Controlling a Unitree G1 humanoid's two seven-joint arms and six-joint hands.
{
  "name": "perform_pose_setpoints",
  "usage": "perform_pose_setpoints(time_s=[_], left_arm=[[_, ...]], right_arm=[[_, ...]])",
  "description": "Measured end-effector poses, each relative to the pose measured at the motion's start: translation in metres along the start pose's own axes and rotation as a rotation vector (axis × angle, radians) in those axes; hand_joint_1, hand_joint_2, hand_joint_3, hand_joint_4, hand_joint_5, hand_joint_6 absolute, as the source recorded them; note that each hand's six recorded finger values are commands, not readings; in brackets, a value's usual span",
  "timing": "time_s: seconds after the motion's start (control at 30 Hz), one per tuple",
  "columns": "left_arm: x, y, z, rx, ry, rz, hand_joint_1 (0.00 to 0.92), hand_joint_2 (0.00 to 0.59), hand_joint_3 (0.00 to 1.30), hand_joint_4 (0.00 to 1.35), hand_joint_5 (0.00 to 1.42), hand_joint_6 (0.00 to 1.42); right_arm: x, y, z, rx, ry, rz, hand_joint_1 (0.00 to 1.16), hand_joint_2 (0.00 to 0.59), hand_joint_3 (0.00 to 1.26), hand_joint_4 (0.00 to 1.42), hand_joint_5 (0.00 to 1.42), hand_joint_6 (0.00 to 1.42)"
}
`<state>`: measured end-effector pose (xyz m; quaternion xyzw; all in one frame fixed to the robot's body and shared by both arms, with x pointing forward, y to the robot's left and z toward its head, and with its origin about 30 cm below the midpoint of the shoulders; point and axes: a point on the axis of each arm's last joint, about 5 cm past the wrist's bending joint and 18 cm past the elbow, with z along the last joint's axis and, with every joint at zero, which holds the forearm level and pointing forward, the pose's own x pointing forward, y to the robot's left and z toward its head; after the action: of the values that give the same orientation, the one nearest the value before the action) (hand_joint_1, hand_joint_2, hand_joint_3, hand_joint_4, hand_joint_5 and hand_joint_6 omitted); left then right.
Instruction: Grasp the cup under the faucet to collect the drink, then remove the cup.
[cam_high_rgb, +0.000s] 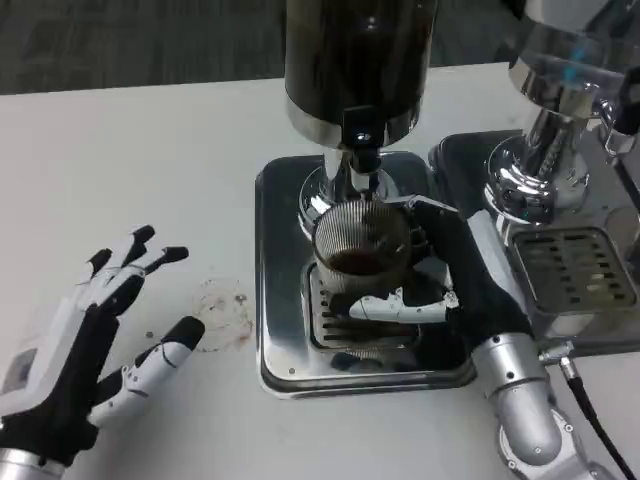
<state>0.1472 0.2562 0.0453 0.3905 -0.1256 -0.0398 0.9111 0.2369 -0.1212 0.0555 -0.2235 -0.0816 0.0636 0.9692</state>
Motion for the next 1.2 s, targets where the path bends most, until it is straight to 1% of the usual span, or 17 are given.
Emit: perform_pose_setpoints(time_s=[0.2, 0.4, 0.53, 0.7, 0.87, 1.1, 1.2], left_arm=[[0.003, 0.0, -0.0005, -0.007, 0.0, 0.003, 0.0, 0.201, 0.27, 0.0, 0.09, 0.0], [0.003, -0.003, -0.0003, -0.014, -0.005, -0.016, 0.0, 0.202, 0.27, 0.0, 0.1, 0.0], [0.005, -0.004, 0.0005, -0.02, -0.02, -0.022, 0.0, 0.202, 0.27, 0.0, 0.1, 0.0], [0.007, -0.004, 0.0003, -0.025, -0.027, -0.027, 0.0, 0.202, 0.27, 0.0, 0.1, 0.0], [0.006, -0.005, -0.0005, -0.032, -0.025, -0.03, 0.0, 0.203, 0.27, 0.0, 0.1, 0.0], [0.007, -0.006, -0.0006, -0.044, -0.026, -0.033, 0.0, 0.201, 0.27, 0.0, 0.09, 0.0], [0.008, -0.007, -0.0004, -0.049, -0.033, -0.045, 0.0, 0.199, 0.27, 0.0, 0.09, 0.0]], right_arm=[[-0.004, -0.0013, -0.0002, 0.0, 0.003, -0.012, 1.04, 0.053, 0.73, 0.74, 0.72, 0.67], [-0.008, -0.0035, -0.0001, 0.004, 0.01, -0.023, 1.04, 0.052, 0.73, 0.74, 0.72, 0.68], [-0.009, -0.0063, 0.0027, 0.023, 0.016, -0.023, 1.04, 0.052, 0.73, 0.75, 0.72, 0.68], [-0.012, -0.0091, 0.0063, 0.02, 0.019, -0.021, 1.04, 0.052, 0.73, 0.75, 0.73, 0.69], [-0.018, -0.0106, 0.0089, 0.021, 0.017, -0.026, 1.04, 0.052, 0.74, 0.75, 0.74, 0.69], [-0.031, -0.0109, 0.0099, 0.021, 0.034, -0.029, 1.04, 0.051, 0.74, 0.76, 0.75, 0.7], [-0.035, -0.0113, 0.0105, 0.013, 0.032, -0.03, 1.03, 0.05, 0.74, 0.77, 0.75, 0.72]])
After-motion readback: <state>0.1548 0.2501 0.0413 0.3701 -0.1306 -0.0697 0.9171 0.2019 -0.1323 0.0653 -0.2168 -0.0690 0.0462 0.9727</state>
